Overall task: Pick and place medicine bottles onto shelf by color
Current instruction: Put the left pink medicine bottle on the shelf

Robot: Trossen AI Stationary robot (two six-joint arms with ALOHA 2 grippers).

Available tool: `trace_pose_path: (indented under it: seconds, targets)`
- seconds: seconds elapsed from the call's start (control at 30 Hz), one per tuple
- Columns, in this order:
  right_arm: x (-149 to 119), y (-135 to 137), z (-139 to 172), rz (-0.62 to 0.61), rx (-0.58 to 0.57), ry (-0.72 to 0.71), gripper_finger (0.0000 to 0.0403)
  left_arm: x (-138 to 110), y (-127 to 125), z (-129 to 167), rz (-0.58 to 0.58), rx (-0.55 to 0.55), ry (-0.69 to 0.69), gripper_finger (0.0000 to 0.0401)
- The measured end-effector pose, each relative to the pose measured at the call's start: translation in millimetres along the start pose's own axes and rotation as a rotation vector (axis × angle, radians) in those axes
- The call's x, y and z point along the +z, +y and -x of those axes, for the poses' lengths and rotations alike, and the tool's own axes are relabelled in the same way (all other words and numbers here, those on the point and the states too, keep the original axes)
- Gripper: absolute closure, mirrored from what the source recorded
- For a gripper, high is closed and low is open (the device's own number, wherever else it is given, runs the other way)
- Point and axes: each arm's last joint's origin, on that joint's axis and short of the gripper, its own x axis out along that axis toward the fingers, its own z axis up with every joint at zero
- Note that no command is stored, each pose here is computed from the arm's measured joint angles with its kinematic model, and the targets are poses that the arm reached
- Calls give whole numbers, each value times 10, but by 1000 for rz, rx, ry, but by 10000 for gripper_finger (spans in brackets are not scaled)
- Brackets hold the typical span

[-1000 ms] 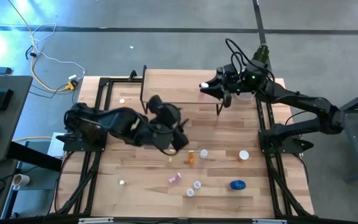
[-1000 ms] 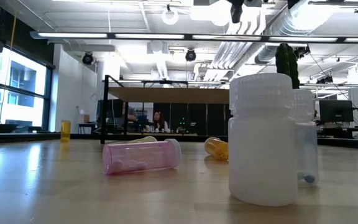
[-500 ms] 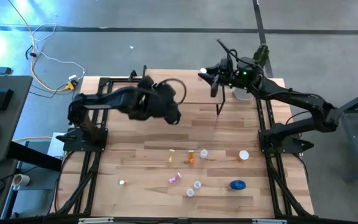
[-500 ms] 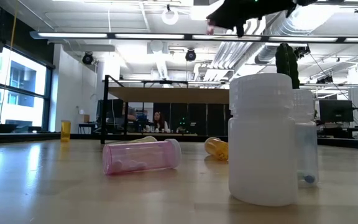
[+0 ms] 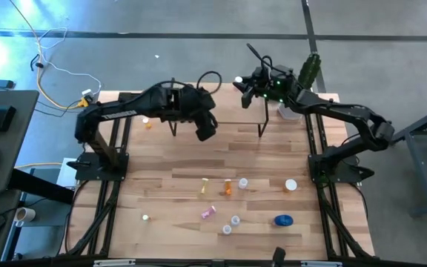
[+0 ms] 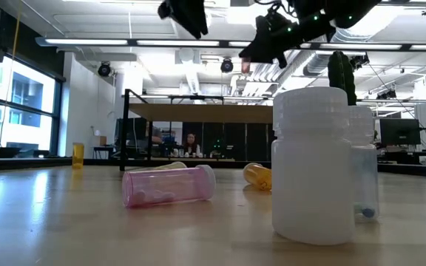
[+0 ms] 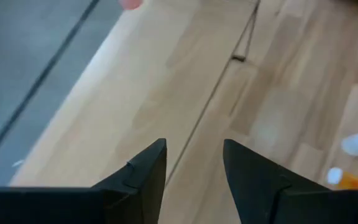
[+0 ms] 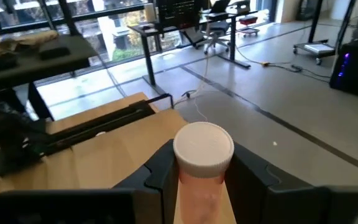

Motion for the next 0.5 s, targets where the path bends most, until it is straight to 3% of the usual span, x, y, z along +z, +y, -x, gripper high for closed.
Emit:
trace_pose_path:
  seconds: [0.17,0.5]
  targets:
    - [-27,-79,-40,-3,-22,1,304,-175,186,-33,67,-93,-92,267]
    - [-161,-231,-159,-7,-94,51,304,-588,459,45,155,-160,-340,268]
